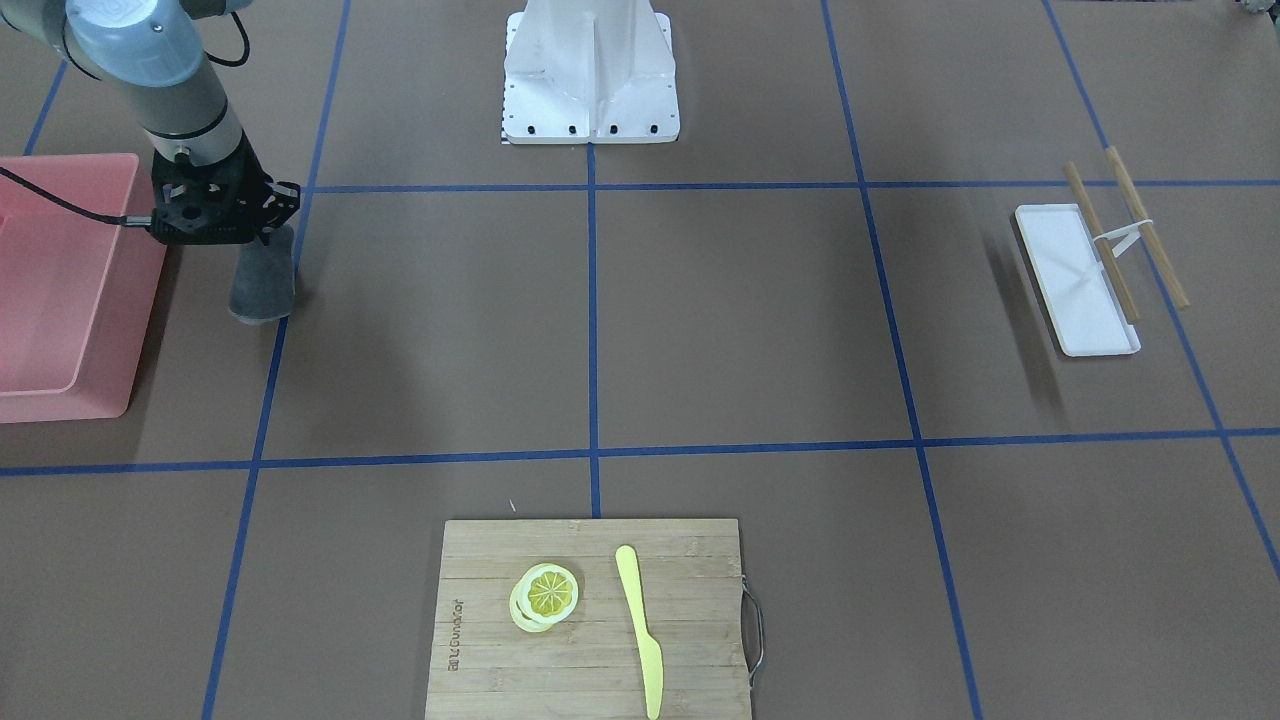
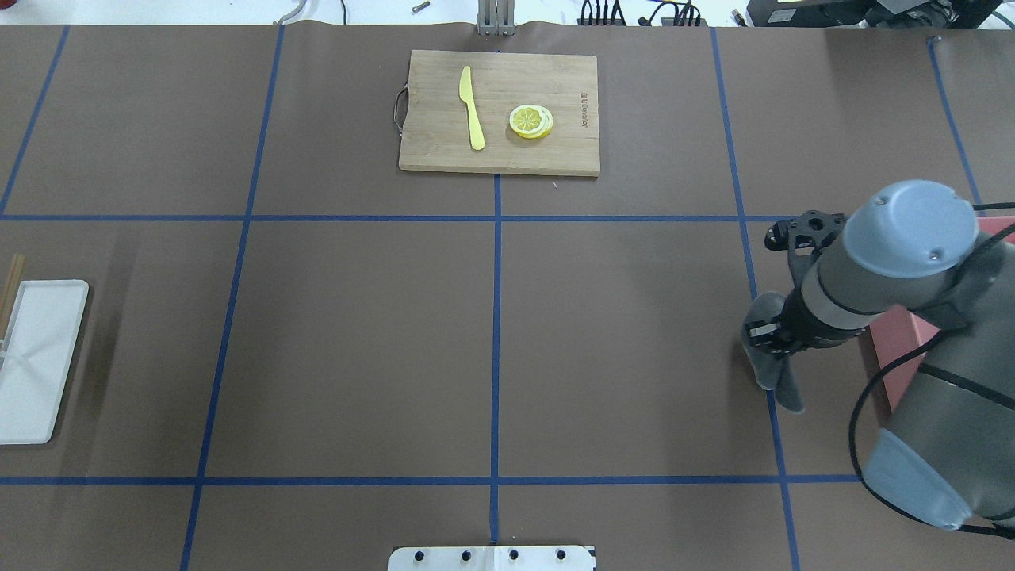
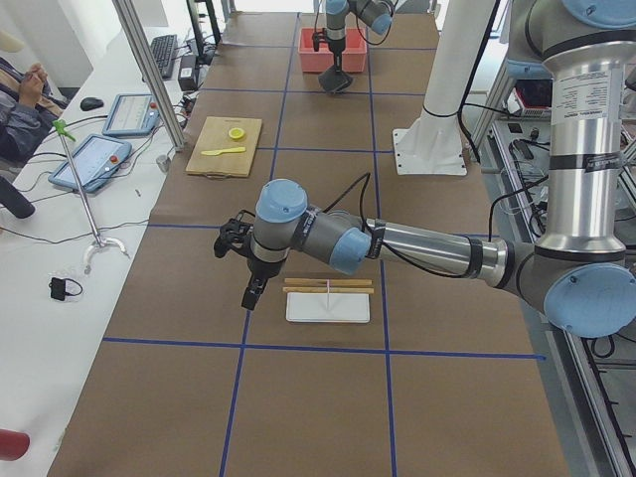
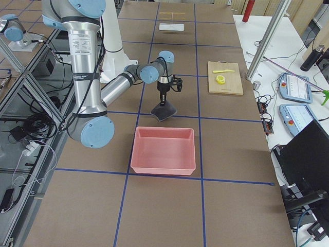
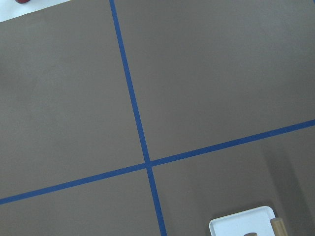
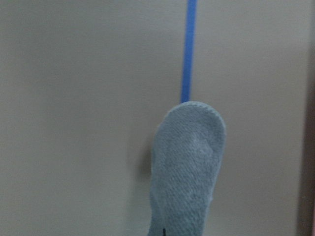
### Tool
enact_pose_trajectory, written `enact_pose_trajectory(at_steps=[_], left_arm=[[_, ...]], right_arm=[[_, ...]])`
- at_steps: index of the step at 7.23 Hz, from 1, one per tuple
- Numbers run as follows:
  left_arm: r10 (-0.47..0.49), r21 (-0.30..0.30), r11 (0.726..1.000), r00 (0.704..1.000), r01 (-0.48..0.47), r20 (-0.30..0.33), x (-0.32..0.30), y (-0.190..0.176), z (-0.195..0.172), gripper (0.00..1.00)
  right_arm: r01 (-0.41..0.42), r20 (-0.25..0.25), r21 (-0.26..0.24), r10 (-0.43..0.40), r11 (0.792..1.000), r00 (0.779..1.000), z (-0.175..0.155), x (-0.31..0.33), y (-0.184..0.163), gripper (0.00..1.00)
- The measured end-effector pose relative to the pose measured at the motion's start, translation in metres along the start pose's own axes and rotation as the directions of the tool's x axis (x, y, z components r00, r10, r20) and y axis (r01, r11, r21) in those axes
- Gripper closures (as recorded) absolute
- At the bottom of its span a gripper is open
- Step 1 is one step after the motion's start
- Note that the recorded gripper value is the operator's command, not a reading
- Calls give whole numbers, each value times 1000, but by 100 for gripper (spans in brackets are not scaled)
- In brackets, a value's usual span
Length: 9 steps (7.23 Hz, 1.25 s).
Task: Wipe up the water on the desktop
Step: 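Wipe the cloth across the table surface with the right gripper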
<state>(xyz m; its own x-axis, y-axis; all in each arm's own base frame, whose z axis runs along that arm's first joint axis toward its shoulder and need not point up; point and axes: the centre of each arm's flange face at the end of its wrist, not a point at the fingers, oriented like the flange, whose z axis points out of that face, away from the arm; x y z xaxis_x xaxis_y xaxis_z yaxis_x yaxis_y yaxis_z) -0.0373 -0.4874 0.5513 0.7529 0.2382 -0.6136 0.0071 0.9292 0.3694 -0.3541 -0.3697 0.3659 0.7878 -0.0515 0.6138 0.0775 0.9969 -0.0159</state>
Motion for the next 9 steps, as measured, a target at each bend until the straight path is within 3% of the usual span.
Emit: enact_pose_trajectory(at_steps=[2,4,6,9], left_arm=[[3,3,1000,1000,-3,-1,1,-2,-1,2],[2,2,1000,1000,-2,-1,1,-3,0,2],[2,2,1000,1000,-2,-1,1,-4,-1,2],[-1,0,1000,1000,1,-2,5,-5,-7,2]], right_arm=[[-71,90,-18,73,997,993,-6,-111,11,100],[-119,145,-22,121,993,982,-14,-199,21,100],[-83,130,-3,83,997,988,-15,-163,10,100],[68,0,-10,-68,998,998,5,1,-7,100]])
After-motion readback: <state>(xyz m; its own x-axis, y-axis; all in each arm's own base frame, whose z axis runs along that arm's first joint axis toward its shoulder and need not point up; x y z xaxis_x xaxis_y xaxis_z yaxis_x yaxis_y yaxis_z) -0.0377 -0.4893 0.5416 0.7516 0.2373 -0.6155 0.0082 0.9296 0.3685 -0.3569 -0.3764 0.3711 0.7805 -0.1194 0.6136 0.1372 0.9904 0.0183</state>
